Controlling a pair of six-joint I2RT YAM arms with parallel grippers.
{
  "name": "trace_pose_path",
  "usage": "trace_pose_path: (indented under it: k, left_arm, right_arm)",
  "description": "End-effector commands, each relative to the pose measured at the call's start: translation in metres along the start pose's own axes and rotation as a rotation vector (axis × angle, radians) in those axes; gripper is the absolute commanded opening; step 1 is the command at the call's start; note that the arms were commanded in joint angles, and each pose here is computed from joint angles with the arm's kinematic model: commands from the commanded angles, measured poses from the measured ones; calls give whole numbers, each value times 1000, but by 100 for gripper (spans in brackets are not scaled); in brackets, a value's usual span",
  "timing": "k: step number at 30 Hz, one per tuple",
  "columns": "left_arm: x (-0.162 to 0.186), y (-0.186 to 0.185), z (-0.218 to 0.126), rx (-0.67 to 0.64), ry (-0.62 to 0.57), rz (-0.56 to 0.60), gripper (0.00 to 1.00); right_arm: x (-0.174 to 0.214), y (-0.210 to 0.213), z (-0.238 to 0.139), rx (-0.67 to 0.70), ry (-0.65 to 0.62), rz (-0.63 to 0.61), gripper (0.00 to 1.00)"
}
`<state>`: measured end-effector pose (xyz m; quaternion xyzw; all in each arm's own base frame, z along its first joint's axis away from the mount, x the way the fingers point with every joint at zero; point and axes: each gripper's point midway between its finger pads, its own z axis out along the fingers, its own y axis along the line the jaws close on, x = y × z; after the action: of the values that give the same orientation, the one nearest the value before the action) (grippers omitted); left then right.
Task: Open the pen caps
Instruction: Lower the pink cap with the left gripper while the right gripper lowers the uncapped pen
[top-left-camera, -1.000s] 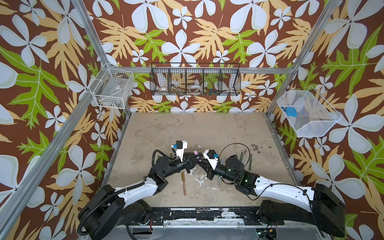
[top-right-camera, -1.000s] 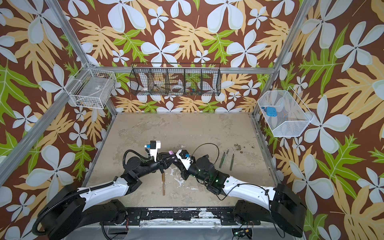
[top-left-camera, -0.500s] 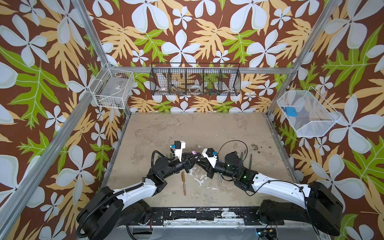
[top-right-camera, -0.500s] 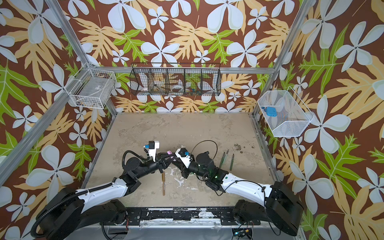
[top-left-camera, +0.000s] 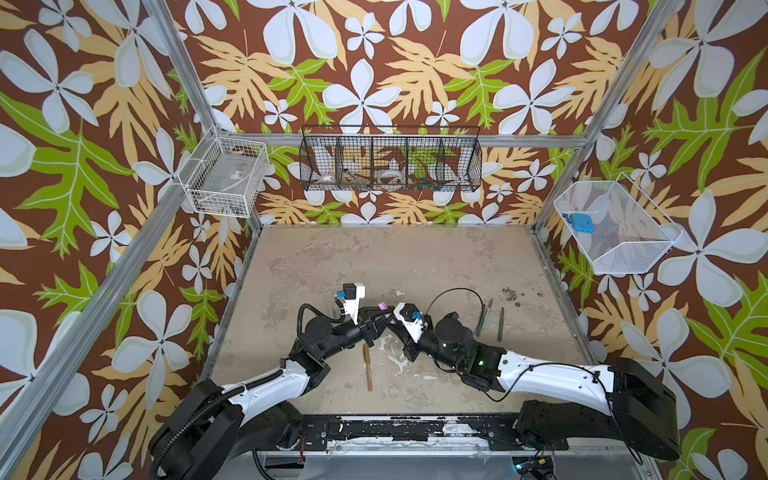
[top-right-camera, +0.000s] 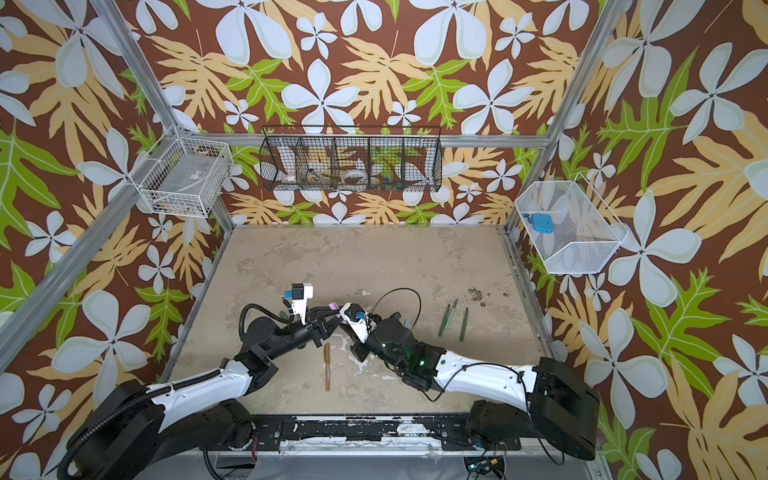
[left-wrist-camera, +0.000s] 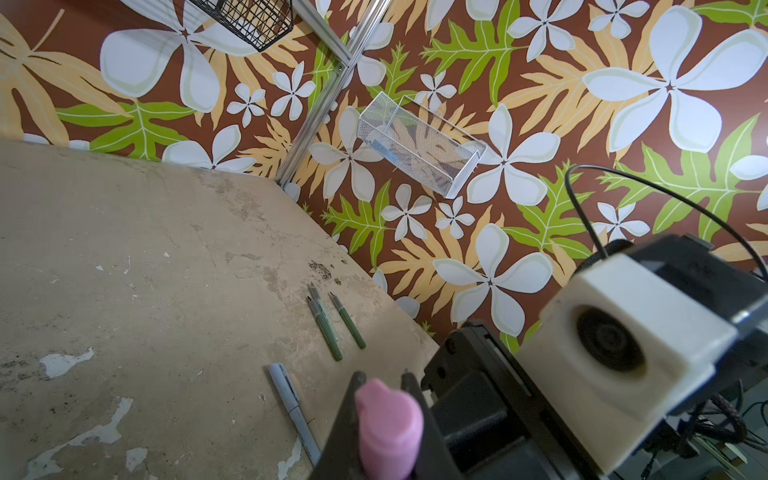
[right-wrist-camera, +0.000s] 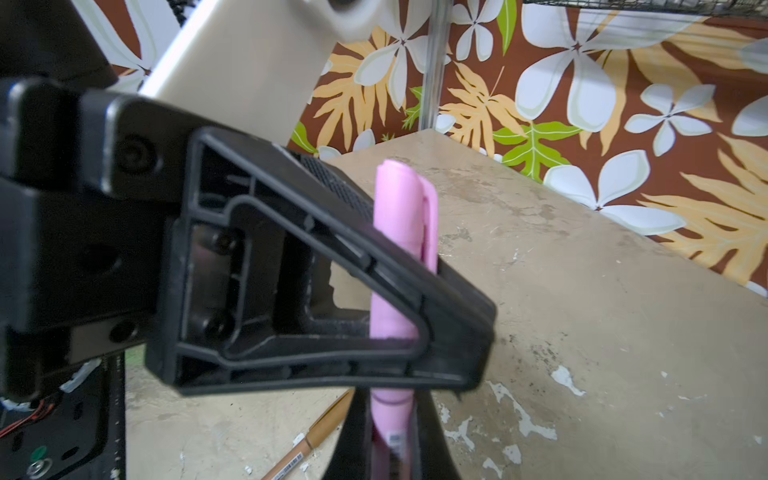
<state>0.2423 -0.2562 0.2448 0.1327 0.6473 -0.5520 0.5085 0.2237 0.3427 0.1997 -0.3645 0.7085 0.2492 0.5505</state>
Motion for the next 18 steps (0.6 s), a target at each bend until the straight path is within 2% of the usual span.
trace_pose_path:
  k: [1, 5, 7, 14, 18]
  left_arm:
    - [-31, 2, -5, -34, -136, 22, 0]
    - [-34, 1, -8, -33, -151, 21, 0]
    - [-35, 0, -9, -29, -153, 22, 0]
    - [-37, 4, -11, -57, -163, 32, 0]
    - [-38, 43, -17, -283, -177, 9, 0]
  right_arm:
    - [30, -17, -1, 105, 120, -62, 0]
    - [32, 20, 3, -170, 116, -7, 0]
    - [33, 29, 4, -242, 125, 21, 0]
    - [29, 11, -3, -188, 93, 62, 0]
    - [28, -16, -7, -68, 83, 90, 0]
